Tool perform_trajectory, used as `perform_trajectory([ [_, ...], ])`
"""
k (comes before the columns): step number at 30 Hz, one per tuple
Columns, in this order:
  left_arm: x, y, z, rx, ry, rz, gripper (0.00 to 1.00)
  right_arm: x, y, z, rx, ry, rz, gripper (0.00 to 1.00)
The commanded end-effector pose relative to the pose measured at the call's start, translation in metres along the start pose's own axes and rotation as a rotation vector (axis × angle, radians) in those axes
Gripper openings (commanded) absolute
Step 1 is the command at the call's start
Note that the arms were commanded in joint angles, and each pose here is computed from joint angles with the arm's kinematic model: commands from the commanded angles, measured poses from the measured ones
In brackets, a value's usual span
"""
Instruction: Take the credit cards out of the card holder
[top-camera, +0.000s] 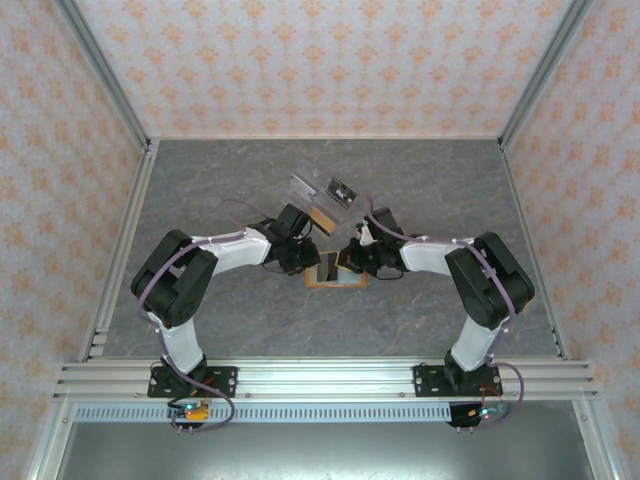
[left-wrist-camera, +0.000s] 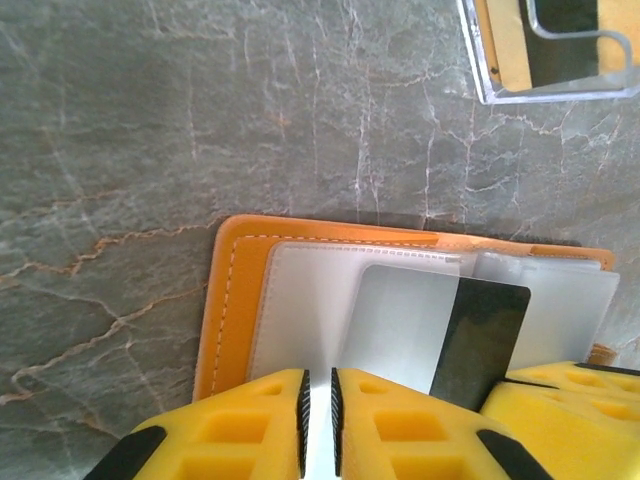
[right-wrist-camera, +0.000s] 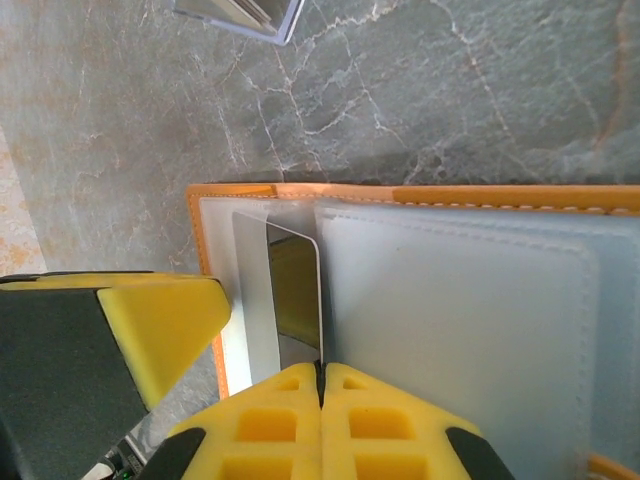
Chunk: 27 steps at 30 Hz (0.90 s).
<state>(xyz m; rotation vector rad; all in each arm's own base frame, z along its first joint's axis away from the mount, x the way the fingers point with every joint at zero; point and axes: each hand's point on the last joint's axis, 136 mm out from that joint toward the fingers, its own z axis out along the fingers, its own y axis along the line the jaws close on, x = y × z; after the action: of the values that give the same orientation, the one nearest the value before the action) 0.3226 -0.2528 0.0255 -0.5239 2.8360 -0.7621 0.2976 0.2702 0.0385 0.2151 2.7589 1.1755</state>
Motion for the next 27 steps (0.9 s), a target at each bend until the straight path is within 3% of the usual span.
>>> perform_trajectory([
  [1,0.010,0.007,0.008,-0.042,0.042,0.022,0.15,-0.006,0.014,0.000,-0.064,-0.012,-0.014,0.04],
  [7,0.015,0.020,0.015,-0.087,0.058,0.010,0.12,-0.006,0.029,-0.003,-0.138,-0.007,-0.026,0.10],
  [16,0.014,0.020,0.014,-0.085,0.053,0.014,0.11,-0.004,0.020,0.005,-0.116,0.013,0.005,0.16],
  [23,0.013,0.017,0.014,-0.076,0.051,0.017,0.11,-0.003,0.019,0.009,-0.115,0.026,0.006,0.15],
  [27,0.011,0.014,0.011,-0.071,0.045,0.015,0.11,-0.004,0.016,0.009,-0.091,0.016,0.008,0.04],
])
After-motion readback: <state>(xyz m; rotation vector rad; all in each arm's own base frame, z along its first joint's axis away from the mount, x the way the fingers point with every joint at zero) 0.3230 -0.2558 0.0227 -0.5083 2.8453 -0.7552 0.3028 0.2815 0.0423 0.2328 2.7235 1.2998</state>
